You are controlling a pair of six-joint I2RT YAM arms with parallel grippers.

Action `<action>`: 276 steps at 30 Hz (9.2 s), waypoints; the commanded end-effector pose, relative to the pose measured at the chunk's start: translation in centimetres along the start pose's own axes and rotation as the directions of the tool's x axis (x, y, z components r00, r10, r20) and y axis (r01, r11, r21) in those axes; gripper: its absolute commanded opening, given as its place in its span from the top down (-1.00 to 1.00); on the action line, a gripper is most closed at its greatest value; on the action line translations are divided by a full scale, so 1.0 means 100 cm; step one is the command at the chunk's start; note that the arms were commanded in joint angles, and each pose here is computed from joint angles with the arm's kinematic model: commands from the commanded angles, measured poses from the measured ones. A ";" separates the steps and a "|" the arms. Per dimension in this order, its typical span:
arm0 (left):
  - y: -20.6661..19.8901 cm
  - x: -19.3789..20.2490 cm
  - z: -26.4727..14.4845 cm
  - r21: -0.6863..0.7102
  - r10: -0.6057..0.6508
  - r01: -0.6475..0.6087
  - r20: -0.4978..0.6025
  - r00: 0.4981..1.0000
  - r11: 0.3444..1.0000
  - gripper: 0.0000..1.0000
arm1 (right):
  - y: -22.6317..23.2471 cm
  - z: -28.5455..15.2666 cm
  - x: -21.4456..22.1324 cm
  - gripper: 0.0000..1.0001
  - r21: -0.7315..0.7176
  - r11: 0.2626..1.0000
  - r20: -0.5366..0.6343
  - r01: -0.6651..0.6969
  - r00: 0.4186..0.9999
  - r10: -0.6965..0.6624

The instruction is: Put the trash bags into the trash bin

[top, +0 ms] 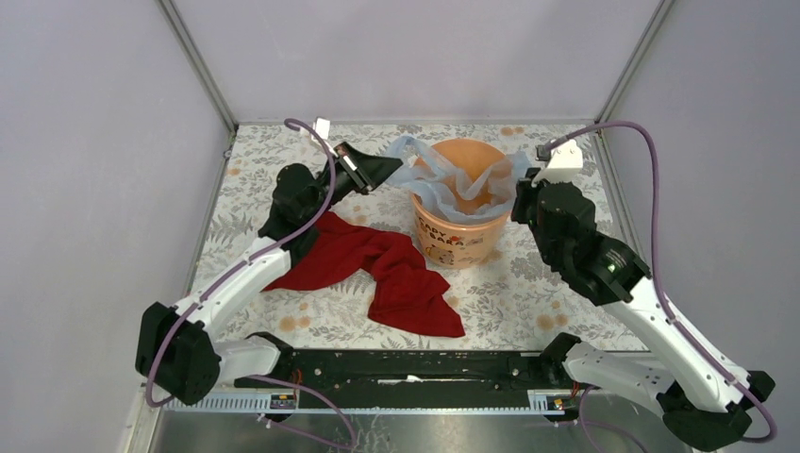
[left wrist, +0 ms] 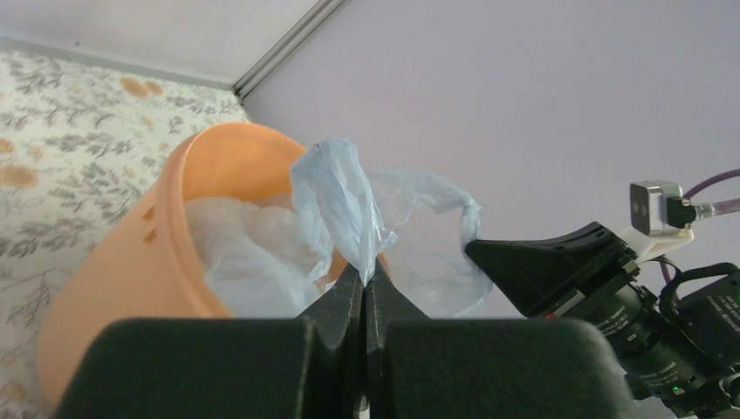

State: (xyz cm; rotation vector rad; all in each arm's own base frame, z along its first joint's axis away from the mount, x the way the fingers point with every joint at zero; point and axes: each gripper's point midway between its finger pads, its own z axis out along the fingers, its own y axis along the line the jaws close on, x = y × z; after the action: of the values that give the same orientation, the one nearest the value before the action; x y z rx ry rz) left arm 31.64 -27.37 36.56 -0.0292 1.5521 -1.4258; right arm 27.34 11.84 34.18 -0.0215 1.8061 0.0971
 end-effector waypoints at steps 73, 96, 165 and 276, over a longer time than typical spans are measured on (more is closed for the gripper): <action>0.068 0.002 -0.016 -0.079 0.294 -0.341 -0.348 0.890 0.937 -0.95 | -0.014 0.061 0.021 -0.60 -0.074 0.979 -0.313 0.190 0.928 -0.204; 0.110 -0.007 0.017 0.002 0.124 -0.133 -0.360 0.925 0.991 0.29 | -0.041 0.121 0.003 0.57 0.069 0.968 -0.246 0.242 0.944 -0.218; 0.152 -0.022 0.010 -0.070 -0.167 0.156 -0.199 0.966 0.985 0.83 | -0.049 0.190 0.004 0.90 -0.006 1.000 -0.233 -0.027 0.972 0.025; 0.201 0.194 0.010 -0.402 -0.310 0.113 -0.468 0.828 0.909 0.83 | -0.121 0.021 0.163 -0.11 0.427 0.829 -0.206 -0.361 0.854 0.478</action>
State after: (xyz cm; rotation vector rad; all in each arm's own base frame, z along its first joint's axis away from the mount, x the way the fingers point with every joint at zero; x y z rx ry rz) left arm 32.33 -33.41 8.32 -0.0751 2.3682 -1.3902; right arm 25.41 3.32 11.39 0.6416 2.2552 0.1897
